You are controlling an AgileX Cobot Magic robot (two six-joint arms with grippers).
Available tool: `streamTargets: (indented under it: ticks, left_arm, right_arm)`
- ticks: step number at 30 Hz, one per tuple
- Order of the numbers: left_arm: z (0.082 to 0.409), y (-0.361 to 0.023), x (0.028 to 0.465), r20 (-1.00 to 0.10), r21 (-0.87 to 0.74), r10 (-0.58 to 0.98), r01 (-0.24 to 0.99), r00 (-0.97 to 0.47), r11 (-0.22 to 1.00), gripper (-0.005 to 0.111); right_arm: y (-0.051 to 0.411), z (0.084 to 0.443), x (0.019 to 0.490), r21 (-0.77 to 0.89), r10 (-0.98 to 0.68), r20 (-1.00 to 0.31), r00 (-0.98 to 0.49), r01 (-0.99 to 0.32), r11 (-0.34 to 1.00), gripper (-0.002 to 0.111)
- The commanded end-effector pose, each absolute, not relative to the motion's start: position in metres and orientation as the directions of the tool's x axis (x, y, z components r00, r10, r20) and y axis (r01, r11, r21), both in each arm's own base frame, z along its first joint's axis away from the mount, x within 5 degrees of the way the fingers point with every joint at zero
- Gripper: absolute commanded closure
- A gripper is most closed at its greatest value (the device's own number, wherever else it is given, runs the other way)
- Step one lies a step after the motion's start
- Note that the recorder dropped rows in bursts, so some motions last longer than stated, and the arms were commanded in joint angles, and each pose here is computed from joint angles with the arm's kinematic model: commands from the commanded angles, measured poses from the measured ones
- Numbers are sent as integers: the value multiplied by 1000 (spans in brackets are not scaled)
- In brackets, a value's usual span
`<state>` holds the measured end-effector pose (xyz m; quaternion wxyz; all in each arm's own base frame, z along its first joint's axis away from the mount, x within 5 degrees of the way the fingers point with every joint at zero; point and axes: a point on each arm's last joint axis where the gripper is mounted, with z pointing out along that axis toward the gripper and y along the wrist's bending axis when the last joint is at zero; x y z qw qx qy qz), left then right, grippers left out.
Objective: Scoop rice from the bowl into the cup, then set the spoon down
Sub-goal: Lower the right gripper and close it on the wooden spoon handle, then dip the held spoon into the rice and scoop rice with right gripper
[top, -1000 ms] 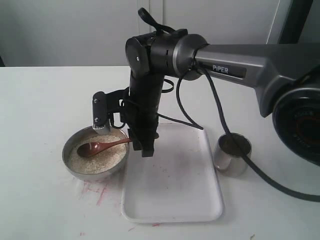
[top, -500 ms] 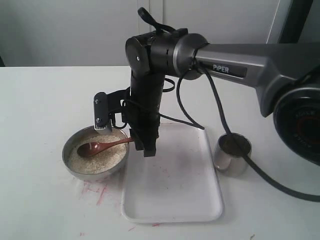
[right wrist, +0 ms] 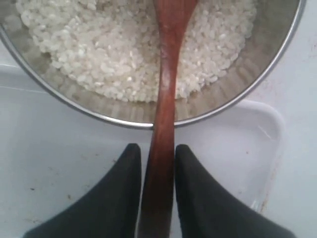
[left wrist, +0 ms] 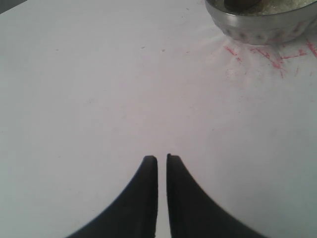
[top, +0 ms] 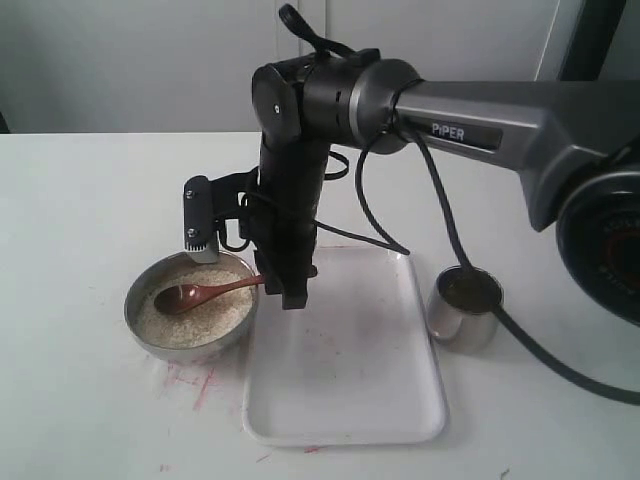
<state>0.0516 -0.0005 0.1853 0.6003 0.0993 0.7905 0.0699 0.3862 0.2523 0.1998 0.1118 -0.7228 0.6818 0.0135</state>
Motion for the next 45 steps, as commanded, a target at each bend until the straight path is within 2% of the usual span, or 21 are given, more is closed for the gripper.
streamTargets:
  ticks: [1, 9, 14, 24, 28, 33, 39, 41, 45]
  left_arm:
    - [178, -1, 51, -919, 214, 232, 90, -318, 973, 92]
    - [178, -1, 51, -919, 214, 232, 90, -318, 973, 92]
    - [178, -1, 51, -919, 214, 232, 90, -318, 973, 92]
    - [178, -1, 51, -919, 214, 232, 90, -318, 973, 92]
    - [178, -1, 51, -919, 214, 232, 90, -318, 973, 92]
    - [178, -1, 51, -919, 214, 232, 90, -318, 973, 92]
    - [178, -1, 51, -919, 214, 232, 90, -318, 973, 92]
    - [178, -1, 51, -919, 214, 232, 90, -318, 973, 92]
    - [178, -1, 51, -919, 214, 232, 90, -318, 973, 92]
  right_arm:
    - [253, 205, 385, -151, -981, -183, 66, -988, -38, 90]
    - [252, 205, 385, -148, -982, -177, 67, -988, -40, 98]
    - [248, 209, 384, -150, -988, -135, 79, -987, -58, 108]
    - [247, 250, 372, -254, -988, -114, 105, -964, -73, 108]
    - [249, 269, 361, -327, -987, 1, 160, -933, -151, 108]
    - [261, 289, 348, -464, -976, 155, 155, -860, -211, 108]
    - [283, 294, 333, -561, -953, 273, 133, -783, -270, 108]
    - [287, 292, 330, -580, -946, 310, 90, -771, -263, 108]
    - [290, 292, 328, -659, -959, 282, -34, -733, -168, 108]
